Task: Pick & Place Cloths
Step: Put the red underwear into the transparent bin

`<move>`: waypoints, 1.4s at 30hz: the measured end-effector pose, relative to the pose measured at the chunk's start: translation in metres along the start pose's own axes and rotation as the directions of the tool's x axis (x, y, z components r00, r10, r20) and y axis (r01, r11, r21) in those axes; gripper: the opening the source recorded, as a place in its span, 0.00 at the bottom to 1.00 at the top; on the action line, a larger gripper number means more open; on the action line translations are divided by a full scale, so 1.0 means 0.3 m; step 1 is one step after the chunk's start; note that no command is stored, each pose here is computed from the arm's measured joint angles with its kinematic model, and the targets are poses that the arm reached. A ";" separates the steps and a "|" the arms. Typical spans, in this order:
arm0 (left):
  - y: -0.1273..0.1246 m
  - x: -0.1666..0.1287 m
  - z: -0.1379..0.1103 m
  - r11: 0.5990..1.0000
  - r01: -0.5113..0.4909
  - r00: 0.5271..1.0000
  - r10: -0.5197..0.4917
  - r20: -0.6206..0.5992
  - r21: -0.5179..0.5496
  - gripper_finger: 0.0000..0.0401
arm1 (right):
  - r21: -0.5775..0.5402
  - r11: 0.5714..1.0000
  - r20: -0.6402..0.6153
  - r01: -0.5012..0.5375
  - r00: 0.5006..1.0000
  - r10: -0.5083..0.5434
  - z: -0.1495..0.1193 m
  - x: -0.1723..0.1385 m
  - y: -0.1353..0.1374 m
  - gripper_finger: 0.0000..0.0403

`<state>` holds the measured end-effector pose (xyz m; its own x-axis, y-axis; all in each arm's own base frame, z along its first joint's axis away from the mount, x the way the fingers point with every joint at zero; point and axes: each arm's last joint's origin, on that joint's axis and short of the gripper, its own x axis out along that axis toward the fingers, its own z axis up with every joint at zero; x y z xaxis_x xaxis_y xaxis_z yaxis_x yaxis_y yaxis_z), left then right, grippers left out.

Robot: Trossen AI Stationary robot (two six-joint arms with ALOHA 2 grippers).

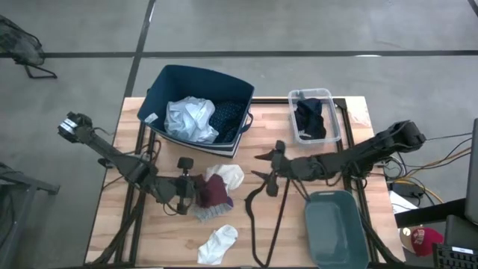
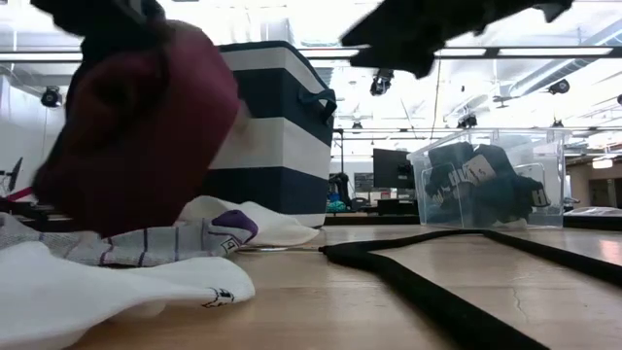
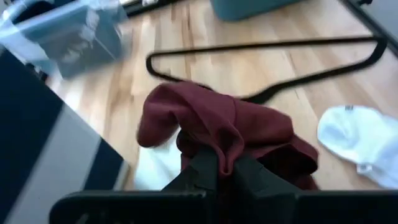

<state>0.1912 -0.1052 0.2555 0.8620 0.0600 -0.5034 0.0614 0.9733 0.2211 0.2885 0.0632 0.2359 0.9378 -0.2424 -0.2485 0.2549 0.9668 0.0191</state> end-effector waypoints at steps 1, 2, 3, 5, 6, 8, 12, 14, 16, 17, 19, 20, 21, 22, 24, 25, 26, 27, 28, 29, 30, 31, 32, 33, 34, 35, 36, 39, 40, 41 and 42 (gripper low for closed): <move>0.003 -0.005 0.014 1.000 -0.002 1.000 0.001 0.009 0.006 0.04 | -0.018 1.000 0.000 -0.023 1.000 0.023 0.002 0.015 0.012 0.63; 0.007 -0.009 0.029 1.000 -0.003 1.000 0.003 0.021 0.013 0.04 | -0.036 0.998 0.001 -0.048 0.999 0.048 0.005 0.029 0.024 0.64; 0.010 -0.014 0.043 1.000 -0.005 0.999 0.004 0.032 0.019 0.04 | -0.046 0.996 0.011 -0.073 0.997 0.074 0.009 0.046 0.036 0.66; 0.019 -0.025 0.074 1.000 -0.009 0.998 0.007 0.057 0.025 0.04 | -0.054 0.992 0.028 -0.110 0.993 0.112 0.009 0.080 0.058 0.68; 0.023 -0.030 0.089 0.999 -0.011 0.997 0.009 0.072 0.030 0.04 | -0.064 0.990 0.034 -0.125 0.991 0.127 0.008 0.096 0.069 0.69; 0.028 -0.040 0.112 0.998 -0.015 0.996 0.009 0.091 0.063 0.04 | -0.085 0.987 0.048 -0.136 0.989 0.140 0.003 0.134 0.090 0.71; 0.033 -0.049 0.134 0.995 -0.021 0.993 0.010 0.114 0.102 0.04 | -0.135 0.982 0.055 -0.132 0.989 0.140 -0.022 0.214 0.130 0.75; 0.034 -0.050 0.145 0.996 -0.023 0.990 0.010 0.142 0.090 0.04 | -0.151 0.982 0.056 -0.114 0.991 0.124 -0.025 0.255 0.150 0.77; 0.034 -0.051 0.153 0.995 -0.027 0.986 0.011 0.166 0.096 0.04 | -0.166 0.984 0.061 -0.065 0.995 0.076 -0.026 0.291 0.165 0.79; 0.034 -0.052 0.157 0.994 -0.029 0.984 0.011 0.177 0.103 0.04 | -0.173 0.984 0.065 -0.038 0.997 0.050 -0.025 0.309 0.172 0.80; 0.033 -0.053 0.167 0.992 -0.037 0.978 0.011 0.209 0.118 0.04 | -0.189 0.982 0.067 -0.027 0.997 0.040 -0.027 0.345 0.190 0.81; 0.033 -0.054 0.173 0.992 -0.040 0.974 0.012 0.228 0.119 0.04 | -0.202 0.979 0.064 -0.025 0.997 0.038 -0.029 0.363 0.199 0.82; 0.034 -0.055 0.179 0.992 -0.044 0.969 0.013 0.245 0.118 0.04 | -0.214 0.977 0.068 -0.027 0.997 0.042 -0.027 0.379 0.210 0.82; 0.034 -0.056 0.183 0.992 -0.047 0.966 0.014 0.259 0.119 0.04 | -0.227 0.973 0.073 -0.035 0.996 0.053 -0.023 0.391 0.223 0.82; 0.033 -0.056 0.185 0.988 -0.055 0.964 0.015 0.264 0.145 0.04 | -0.253 0.965 0.077 -0.073 0.992 0.096 -0.018 0.409 0.249 0.81; 0.033 -0.055 0.184 0.985 -0.058 0.965 0.014 0.262 0.161 0.04 | -0.262 0.959 0.082 -0.106 0.988 0.131 -0.013 0.416 0.264 0.80; 0.033 -0.054 0.181 0.981 -0.062 0.967 0.014 0.255 0.183 0.04 | -0.274 0.952 0.082 -0.140 0.982 0.168 -0.011 0.419 0.278 0.79; 0.033 -0.053 0.178 0.977 -0.066 0.969 0.014 0.246 0.205 0.04 | -0.281 0.944 0.079 -0.174 0.976 0.204 -0.009 0.423 0.291 0.77; 0.032 -0.053 0.174 0.973 -0.067 0.972 0.013 0.235 0.222 0.04 | -0.287 0.935 0.083 -0.208 0.967 0.241 -0.002 0.427 0.305 0.76; 0.032 -0.051 0.170 0.971 -0.065 0.974 0.012 0.226 0.230 0.04 | -0.288 0.927 0.089 -0.241 0.957 0.276 0.007 0.426 0.319 0.74; 0.032 -0.050 0.168 0.970 -0.065 0.975 0.012 0.222 0.233 0.04 | -0.290 0.921 0.093 -0.261 0.950 0.298 0.015 0.423 0.328 0.72; 0.032 -0.050 0.167 0.970 -0.064 0.975 0.012 0.221 0.233 0.04 | -0.289 0.916 0.102 -0.278 0.942 0.319 0.027 0.421 0.336 0.70; 0.032 -0.050 0.168 0.971 -0.065 0.975 0.012 0.223 0.232 0.04 | -0.288 0.910 0.111 -0.298 0.934 0.341 0.035 0.417 0.344 0.68; 0.032 -0.050 0.168 0.970 -0.066 0.975 0.012 0.224 0.233 0.04 | -0.284 0.908 0.113 -0.307 0.930 0.349 0.040 0.413 0.346 0.66; 0.032 -0.050 0.168 0.970 -0.066 0.974 0.012 0.224 0.234 0.04 | -0.277 0.909 0.112 -0.312 0.929 0.353 0.041 0.409 0.350 0.64; 0.032 -0.050 0.168 0.970 -0.066 0.975 0.012 0.224 0.235 0.05 | -0.268 0.910 0.110 -0.316 0.928 0.355 0.040 0.409 0.350 0.62; 0.032 -0.050 0.168 0.970 -0.066 0.975 0.012 0.224 0.235 0.04 | -0.264 0.910 0.104 -0.320 0.928 0.357 0.038 0.408 0.352 0.59; 0.032 -0.051 0.170 0.967 -0.071 0.973 0.013 0.230 0.245 0.05 | -0.266 0.908 0.075 -0.323 0.932 0.354 0.036 0.411 0.353 0.47; 0.032 -0.051 0.171 0.965 -0.073 0.973 0.013 0.232 0.253 0.05 | -0.262 0.908 0.062 -0.326 0.934 0.353 0.034 0.412 0.354 0.42; 0.032 -0.051 0.171 0.963 -0.075 0.973 0.013 0.231 0.259 0.05 | -0.256 0.909 0.048 -0.329 0.935 0.352 0.031 0.413 0.354 0.37; 0.032 -0.051 0.171 0.963 -0.076 0.973 0.014 0.232 0.260 0.06 | -0.250 0.909 0.034 -0.333 0.936 0.352 0.028 0.413 0.353 0.31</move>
<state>0.2045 -0.1081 0.3081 0.9559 0.0204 -0.2931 0.1249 0.8748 0.4681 0.4338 0.1350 0.2152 0.9749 0.1105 -0.1932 -0.1392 0.9801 -0.1417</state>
